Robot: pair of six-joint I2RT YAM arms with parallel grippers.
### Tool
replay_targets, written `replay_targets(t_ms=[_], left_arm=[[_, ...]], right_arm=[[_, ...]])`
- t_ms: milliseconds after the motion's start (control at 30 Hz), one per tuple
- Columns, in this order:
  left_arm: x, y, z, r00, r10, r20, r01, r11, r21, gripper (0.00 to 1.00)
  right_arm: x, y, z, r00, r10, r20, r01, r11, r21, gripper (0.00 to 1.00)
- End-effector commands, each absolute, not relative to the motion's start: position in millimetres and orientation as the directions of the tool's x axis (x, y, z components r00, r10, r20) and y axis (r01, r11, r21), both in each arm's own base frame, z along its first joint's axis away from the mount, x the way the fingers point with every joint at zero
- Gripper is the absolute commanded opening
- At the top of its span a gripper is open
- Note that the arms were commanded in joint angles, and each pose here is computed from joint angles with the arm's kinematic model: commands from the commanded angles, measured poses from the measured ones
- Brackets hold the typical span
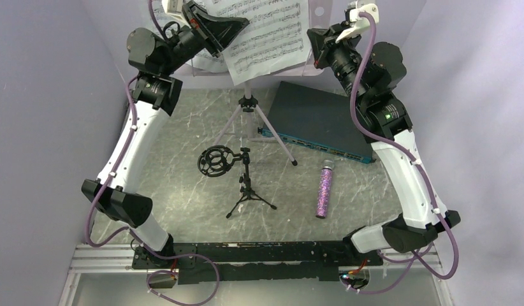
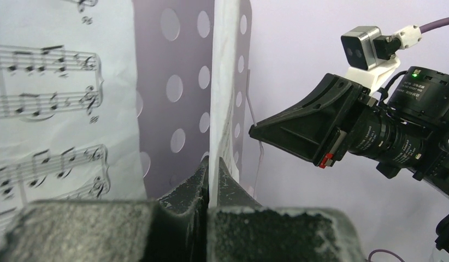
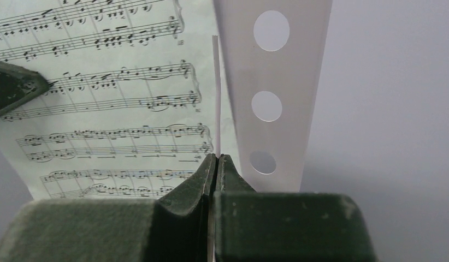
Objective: Set up the instrument practice props
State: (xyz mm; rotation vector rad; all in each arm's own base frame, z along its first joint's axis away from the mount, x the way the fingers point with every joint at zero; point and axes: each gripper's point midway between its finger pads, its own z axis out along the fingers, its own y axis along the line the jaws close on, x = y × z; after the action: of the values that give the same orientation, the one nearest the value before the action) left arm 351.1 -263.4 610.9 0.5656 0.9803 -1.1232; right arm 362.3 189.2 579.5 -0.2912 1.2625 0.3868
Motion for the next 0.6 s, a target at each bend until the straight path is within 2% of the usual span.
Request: replay_targets(t_ms=[0,267,567], left_arm=[[332.7,-271.6,632.4,0.193,-0.472,-0.86,0.938,0.347,0.021,0.03],[331.2,-298.0,630.3,0.203,-0.438,-0.876,0.95,0.303,0.069,0.03],[332.4,-313.0,628.6,0.206,-0.423,-0.883,0.947,0.313,0.071,0.03]], right_arm=[[340.7,186.3,605.0,0.337,0.143,-0.931,-0.469,0.882,-0.035,0.0],[339.3,191.9,606.2,0.334,0.153,-0.93,-0.497,0.867,-0.036,0.0],[338.9,196.0,604.3,0.324,0.159,-0.933,-0.515,0.857,-0.033,0.0]])
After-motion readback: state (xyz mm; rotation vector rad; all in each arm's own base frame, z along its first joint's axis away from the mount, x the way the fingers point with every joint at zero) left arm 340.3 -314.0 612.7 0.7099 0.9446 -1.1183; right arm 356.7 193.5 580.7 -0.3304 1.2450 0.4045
